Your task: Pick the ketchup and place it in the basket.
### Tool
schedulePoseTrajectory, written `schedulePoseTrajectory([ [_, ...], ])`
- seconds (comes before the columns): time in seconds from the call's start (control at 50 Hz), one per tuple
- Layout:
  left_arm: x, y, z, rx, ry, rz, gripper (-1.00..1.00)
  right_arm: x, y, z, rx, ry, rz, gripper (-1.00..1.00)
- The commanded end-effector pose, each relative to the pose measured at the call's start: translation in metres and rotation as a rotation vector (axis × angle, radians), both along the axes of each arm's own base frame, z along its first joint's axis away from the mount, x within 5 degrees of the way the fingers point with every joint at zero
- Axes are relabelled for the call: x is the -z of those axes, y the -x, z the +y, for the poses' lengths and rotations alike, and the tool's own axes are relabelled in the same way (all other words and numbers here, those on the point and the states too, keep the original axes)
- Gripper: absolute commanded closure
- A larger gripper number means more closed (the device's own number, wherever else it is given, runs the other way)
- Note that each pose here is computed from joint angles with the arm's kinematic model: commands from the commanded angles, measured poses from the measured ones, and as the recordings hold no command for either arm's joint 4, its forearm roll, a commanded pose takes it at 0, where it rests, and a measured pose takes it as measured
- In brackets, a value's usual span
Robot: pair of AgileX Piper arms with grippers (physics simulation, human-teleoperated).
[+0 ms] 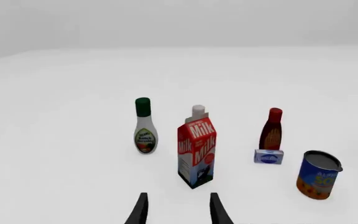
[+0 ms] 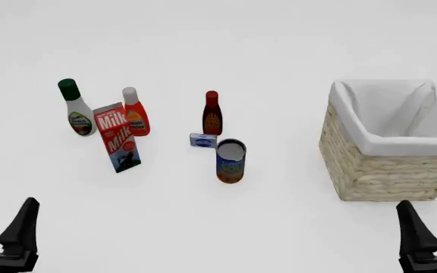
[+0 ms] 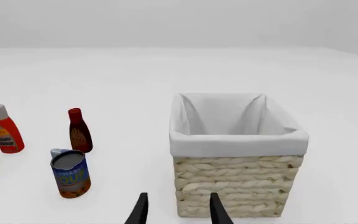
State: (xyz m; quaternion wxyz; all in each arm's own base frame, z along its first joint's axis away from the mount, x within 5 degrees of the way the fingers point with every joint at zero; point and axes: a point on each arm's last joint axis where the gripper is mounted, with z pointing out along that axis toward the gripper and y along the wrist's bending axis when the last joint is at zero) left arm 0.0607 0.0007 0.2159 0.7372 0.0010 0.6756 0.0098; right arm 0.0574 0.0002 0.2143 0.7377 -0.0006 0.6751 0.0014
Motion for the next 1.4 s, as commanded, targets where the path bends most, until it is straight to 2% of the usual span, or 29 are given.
schedulePoseTrajectory([
  [0.02, -0.007, 0.006, -0.002, 0.033, -0.056, -0.023, -1.0, -0.001, 0.001, 0.0, -0.001, -0.004, 0.004, -1.0],
  [0.04, -0.008, 0.006, -0.002, 0.027, -0.079, -0.03, -1.0, -0.001, 0.001, 0.0, -0.001, -0.006, 0.004, -1.0],
  [0.14, -0.01, 0.005, -0.002, 0.028, -0.076, -0.017, -1.0, -0.001, 0.001, 0.0, 0.002, -0.01, -0.001, -1.0],
  [0.32, -0.036, -0.017, -0.002, 0.026, -0.065, 0.025, -1.0, -0.003, 0.002, 0.0, 0.006, -0.008, -0.005, -1.0],
  [0.36, -0.044, -0.016, -0.003, 0.027, -0.098, 0.002, -1.0, -0.003, 0.002, 0.0, 0.006, -0.009, -0.006, -1.0],
  [0.4, -0.052, -0.022, -0.003, 0.033, -0.096, 0.011, -1.0, -0.003, 0.002, 0.0, 0.007, -0.009, -0.008, -1.0],
  [0.5, -0.062, -0.051, -0.003, 0.026, -0.113, 0.087, -1.0, -0.002, 0.002, -0.001, 0.009, -0.009, -0.008, -1.0],
  [0.52, -0.065, -0.051, -0.004, 0.036, -0.108, 0.08, -1.0, -0.002, 0.002, -0.001, 0.009, -0.01, -0.008, -1.0],
  [0.54, -0.067, -0.052, -0.004, 0.036, -0.141, 0.072, -1.0, -0.002, 0.002, -0.001, 0.008, -0.011, -0.008, -1.0],
  [0.58, -0.072, -0.054, -0.005, 0.04, -0.153, 0.069, -1.0, -0.001, 0.002, 0.0, 0.006, -0.01, -0.005, -1.0],
  [0.6, -0.072, -0.054, -0.005, 0.04, -0.153, 0.069, -1.0, -0.001, 0.002, 0.0, 0.006, -0.01, -0.005, -1.0],
  [0.66, -0.081, -0.075, -0.005, 0.038, -0.122, 0.127, -1.0, -0.002, 0.002, 0.0, 0.006, -0.009, -0.006, -1.0],
  [0.7, -0.09, -0.077, -0.005, 0.039, -0.156, 0.113, -1.0, -0.001, 0.002, -0.001, 0.008, -0.009, -0.007, -1.0],
  [0.72, -0.093, -0.081, -0.007, 0.051, -0.151, 0.121, -1.0, -0.002, 0.002, -0.001, 0.008, -0.009, -0.007, -1.0],
  [0.74, -0.094, -0.095, -0.008, 0.059, -0.104, 0.175, -1.0, -0.002, 0.002, 0.0, 0.008, -0.01, -0.006, -1.0],
  [0.92, -0.121, -0.112, -0.01, 0.064, -0.104, 0.185, -1.0, -0.002, 0.002, 0.0, 0.006, -0.014, -0.008, -1.0],
  [0.98, -0.135, -0.107, -0.016, 0.099, -0.15, 0.136, -1.0, -0.002, 0.002, 0.0, 0.006, -0.012, -0.005, -1.0],
  [1.0, -0.14, -0.11, -0.017, 0.102, -0.161, 0.133, -1.0, -0.002, 0.002, 0.0, 0.006, -0.012, -0.005, -1.0],
  [1.04, -0.145, -0.117, -0.018, 0.107, -0.138, 0.148, -1.0, -0.001, 0.002, 0.0, 0.005, -0.011, -0.005, -1.0],
  [1.08, -0.154, -0.117, -0.019, 0.112, -0.169, 0.127, -1.0, -0.002, 0.002, 0.0, 0.004, -0.01, -0.005, -1.0],
  [1.12, -0.159, -0.128, -0.022, 0.125, -0.133, 0.167, -1.0, -0.001, 0.001, 0.0, 0.006, -0.011, -0.006, -1.0],
  [1.16, -0.163, -0.133, -0.022, 0.122, -0.144, 0.168, -1.0, -0.001, 0.002, 0.0, 0.005, -0.01, -0.005, -1.0],
  [1.2, -0.165, -0.14, -0.026, 0.137, -0.121, 0.2, -1.0, -0.002, 0.002, 0.0, 0.006, -0.016, -0.009, -1.0],
  [1.4, -0.182, -0.163, -0.031, 0.148, -0.129, 0.25, -1.0, -0.001, 0.001, 0.0, 0.004, -0.016, -0.005, -1.0],
])
